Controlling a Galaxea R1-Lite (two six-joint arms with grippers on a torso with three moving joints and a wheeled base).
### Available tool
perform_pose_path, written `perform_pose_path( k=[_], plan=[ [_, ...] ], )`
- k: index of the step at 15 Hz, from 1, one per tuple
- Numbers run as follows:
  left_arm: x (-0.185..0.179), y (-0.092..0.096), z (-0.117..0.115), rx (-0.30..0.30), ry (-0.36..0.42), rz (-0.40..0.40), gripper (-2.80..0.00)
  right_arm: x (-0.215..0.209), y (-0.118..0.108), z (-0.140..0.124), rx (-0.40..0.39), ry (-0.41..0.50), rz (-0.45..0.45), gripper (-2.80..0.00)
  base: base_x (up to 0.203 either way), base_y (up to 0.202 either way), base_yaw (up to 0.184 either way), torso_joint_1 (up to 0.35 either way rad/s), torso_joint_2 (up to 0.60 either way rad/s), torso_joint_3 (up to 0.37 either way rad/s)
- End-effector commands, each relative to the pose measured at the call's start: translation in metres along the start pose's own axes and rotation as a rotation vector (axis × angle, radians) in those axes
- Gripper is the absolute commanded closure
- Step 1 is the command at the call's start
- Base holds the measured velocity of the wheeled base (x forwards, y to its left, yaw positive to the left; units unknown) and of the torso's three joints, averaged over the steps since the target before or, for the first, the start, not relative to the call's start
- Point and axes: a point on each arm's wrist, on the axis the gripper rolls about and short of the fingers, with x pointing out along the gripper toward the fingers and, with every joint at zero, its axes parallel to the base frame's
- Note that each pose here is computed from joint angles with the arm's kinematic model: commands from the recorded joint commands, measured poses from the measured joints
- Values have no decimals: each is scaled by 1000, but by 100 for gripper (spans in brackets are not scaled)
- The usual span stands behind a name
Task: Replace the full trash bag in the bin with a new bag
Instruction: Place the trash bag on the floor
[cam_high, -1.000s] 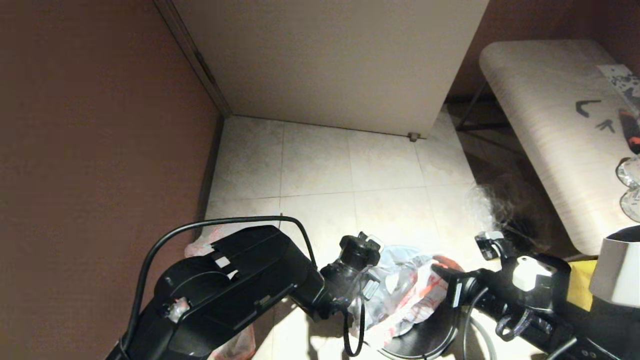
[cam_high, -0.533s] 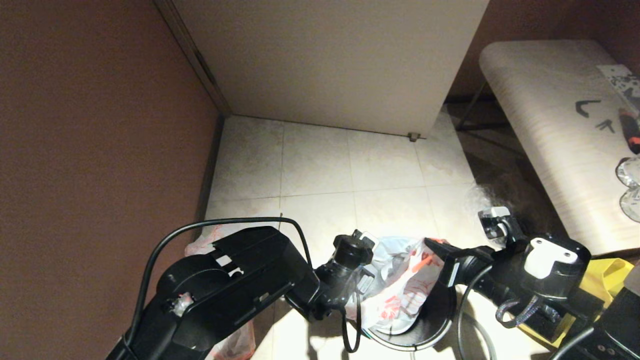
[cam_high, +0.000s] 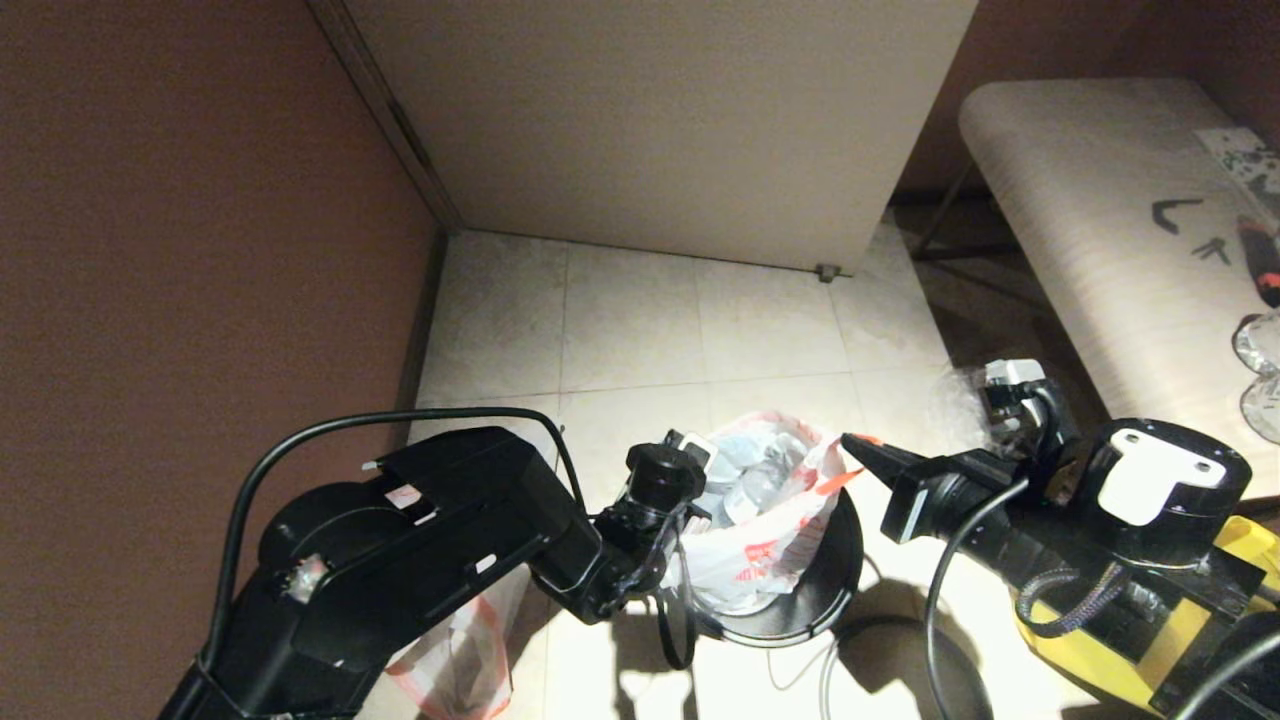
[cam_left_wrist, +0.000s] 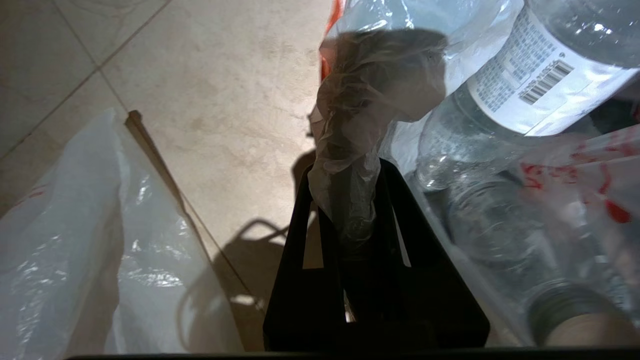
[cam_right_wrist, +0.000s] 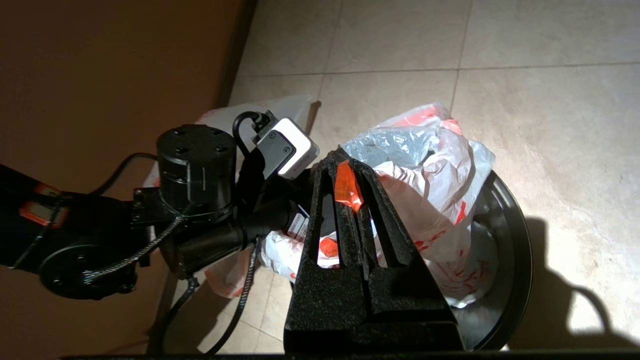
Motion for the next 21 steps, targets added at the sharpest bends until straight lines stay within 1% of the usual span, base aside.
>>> perform_pose_path(
  k=[1,4,6,7,9,12,14,16,17,19,21],
  plan=[
    [-7,6,5,-11,-21,9,0,-7,10,14,-1,-44,34,0,0,0,0,0,0,0],
    [-4,9,-2,-19,-25,21,0,-15,19,20,-6,-40,57,0,0,0,0,0,0,0],
    [-5,10,0,-29,-41,27,0,-15,20,17,-22,-14,45,0,0,0,0,0,0,0],
    [-5,10,2,-34,-56,32,-280,-15,20,16,-22,-9,42,0,0,0,0,0,0,0],
    [-9,13,8,-47,-81,41,-280,-12,22,15,-22,-3,48,0,0,0,0,0,0,0],
    [-28,25,24,-74,-121,45,-280,-10,27,14,-28,14,61,0,0,0,0,0,0,0],
    [-48,37,33,-102,-136,47,-280,-8,29,15,-38,13,51,0,0,0,0,0,0,0],
    [-73,49,31,-132,-123,43,-280,-6,30,19,-43,-3,44,0,0,0,0,0,0,0],
    [-87,54,22,-142,-95,42,0,-6,31,21,-47,-9,45,0,0,0,0,0,0,0],
    [-107,62,-10,-192,-17,45,0,-11,35,30,-60,-25,55,0,0,0,0,0,0,0],
    [-124,63,-55,-262,63,35,0,-22,47,51,-62,-60,79,0,0,0,0,0,0,0]
  ],
)
